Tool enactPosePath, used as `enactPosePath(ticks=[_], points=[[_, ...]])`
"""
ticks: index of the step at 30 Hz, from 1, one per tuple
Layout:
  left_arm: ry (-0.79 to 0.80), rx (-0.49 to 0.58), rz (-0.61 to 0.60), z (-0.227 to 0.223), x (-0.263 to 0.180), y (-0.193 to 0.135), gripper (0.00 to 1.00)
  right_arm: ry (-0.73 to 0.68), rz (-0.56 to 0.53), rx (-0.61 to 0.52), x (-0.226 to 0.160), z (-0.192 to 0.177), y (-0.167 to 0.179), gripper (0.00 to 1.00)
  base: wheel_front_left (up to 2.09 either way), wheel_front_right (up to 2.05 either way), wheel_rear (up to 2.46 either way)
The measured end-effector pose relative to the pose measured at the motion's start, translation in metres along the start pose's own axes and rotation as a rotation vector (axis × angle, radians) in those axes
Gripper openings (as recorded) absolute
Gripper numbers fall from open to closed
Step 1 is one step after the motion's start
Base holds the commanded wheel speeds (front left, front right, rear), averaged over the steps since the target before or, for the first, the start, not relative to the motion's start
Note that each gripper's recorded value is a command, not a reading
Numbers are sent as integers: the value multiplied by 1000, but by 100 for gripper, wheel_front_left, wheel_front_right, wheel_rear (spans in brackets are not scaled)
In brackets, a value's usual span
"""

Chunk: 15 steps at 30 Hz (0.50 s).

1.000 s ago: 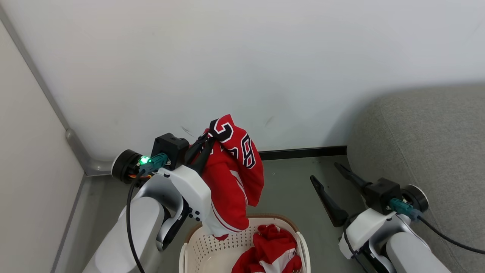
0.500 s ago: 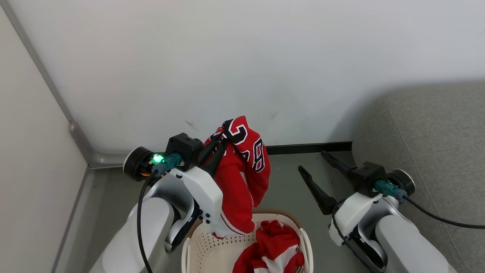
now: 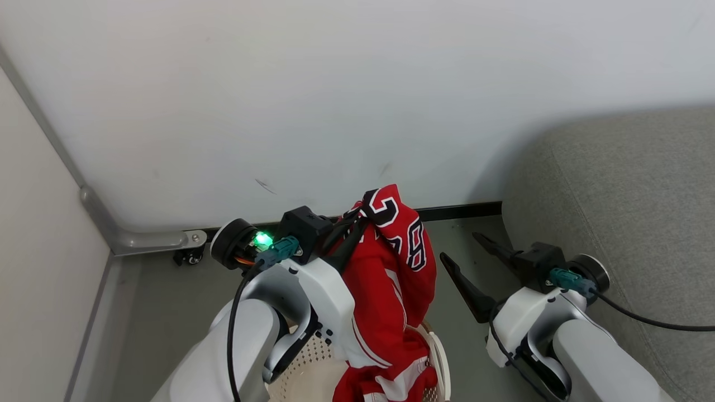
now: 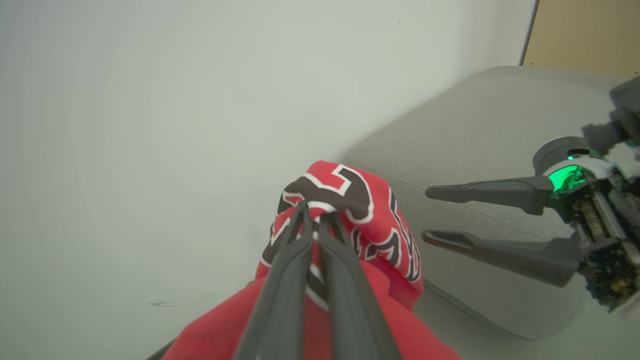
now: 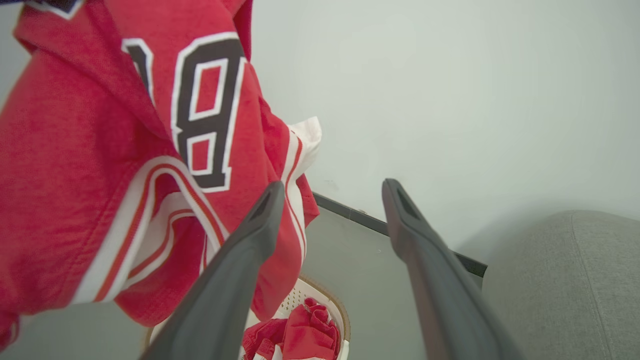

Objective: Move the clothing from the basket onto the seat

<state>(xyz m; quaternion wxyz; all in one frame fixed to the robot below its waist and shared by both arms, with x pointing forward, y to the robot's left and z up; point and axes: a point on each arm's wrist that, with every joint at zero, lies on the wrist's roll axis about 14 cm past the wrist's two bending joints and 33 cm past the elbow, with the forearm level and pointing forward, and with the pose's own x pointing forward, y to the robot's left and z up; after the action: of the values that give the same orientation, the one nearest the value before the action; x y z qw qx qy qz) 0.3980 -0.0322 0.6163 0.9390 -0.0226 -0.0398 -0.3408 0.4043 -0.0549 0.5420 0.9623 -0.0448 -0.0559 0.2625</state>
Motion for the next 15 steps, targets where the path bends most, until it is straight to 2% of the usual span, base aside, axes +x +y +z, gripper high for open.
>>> enactPosePath(ticks=[7, 15], points=[[9, -10, -65, -2, 5, -22, 0, 33, 22, -5, -6, -10, 7, 100, 0, 0, 0], [21, -12, -101, -4, 6, -34, 0, 13, 82, 7, -2, -4, 29, 100, 0, 0, 0]])
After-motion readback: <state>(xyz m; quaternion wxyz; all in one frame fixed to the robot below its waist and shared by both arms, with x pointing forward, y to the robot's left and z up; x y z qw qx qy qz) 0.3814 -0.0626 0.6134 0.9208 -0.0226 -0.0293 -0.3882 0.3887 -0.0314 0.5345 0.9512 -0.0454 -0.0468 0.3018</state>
